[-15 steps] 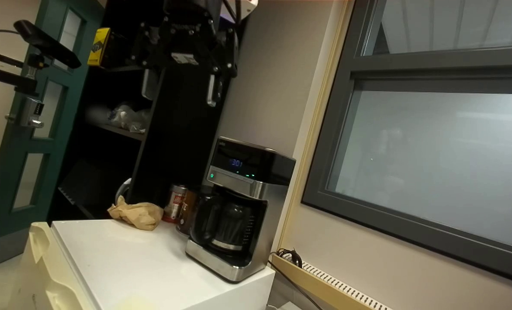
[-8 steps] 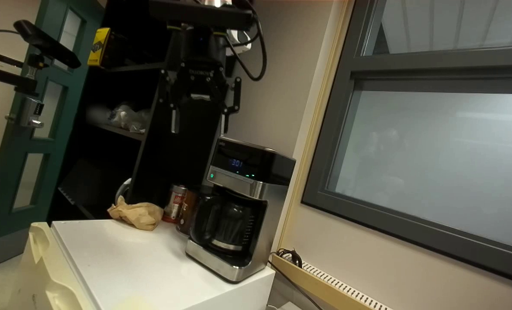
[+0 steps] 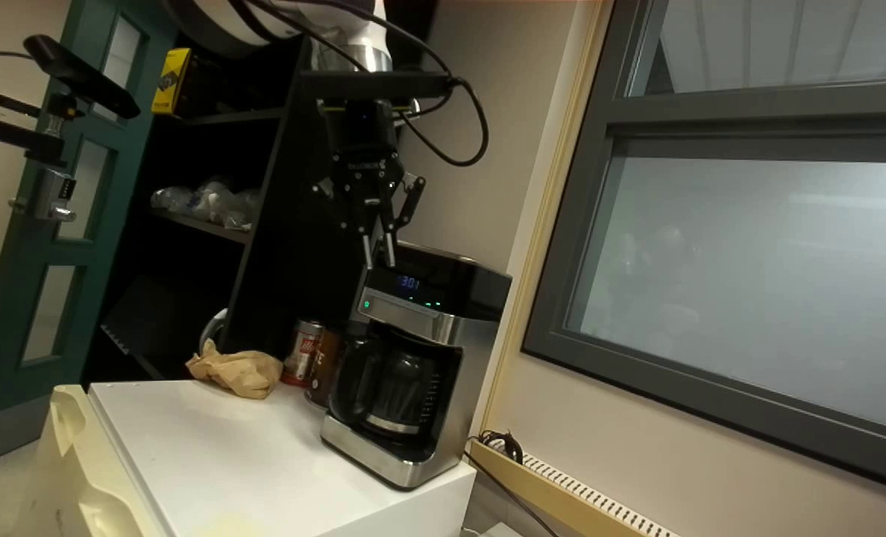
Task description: Press a button on the coffee maker
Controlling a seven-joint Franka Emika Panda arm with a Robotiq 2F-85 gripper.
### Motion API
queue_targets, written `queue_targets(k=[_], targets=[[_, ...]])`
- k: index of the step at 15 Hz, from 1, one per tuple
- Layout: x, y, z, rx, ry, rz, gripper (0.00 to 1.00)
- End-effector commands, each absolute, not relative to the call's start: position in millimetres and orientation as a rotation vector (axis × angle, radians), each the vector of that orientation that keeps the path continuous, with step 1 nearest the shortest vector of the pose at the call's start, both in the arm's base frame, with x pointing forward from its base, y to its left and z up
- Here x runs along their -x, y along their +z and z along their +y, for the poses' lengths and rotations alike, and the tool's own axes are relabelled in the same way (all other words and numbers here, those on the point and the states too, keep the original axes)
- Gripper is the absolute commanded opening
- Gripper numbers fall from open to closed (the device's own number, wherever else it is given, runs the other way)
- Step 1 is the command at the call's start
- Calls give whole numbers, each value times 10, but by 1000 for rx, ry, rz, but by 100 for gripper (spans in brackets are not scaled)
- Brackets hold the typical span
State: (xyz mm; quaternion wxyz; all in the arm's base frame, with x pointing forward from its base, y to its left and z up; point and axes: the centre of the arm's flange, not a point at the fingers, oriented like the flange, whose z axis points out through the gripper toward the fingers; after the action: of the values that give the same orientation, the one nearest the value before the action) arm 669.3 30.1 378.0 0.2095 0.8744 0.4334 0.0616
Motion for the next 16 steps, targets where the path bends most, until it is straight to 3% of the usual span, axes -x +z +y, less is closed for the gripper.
queue_targets(k=[1, 16], targets=[[-6933, 3723, 468, -2312, 235, 1221, 0], [-7315, 3402, 457, -2198, 485, 1222, 0]])
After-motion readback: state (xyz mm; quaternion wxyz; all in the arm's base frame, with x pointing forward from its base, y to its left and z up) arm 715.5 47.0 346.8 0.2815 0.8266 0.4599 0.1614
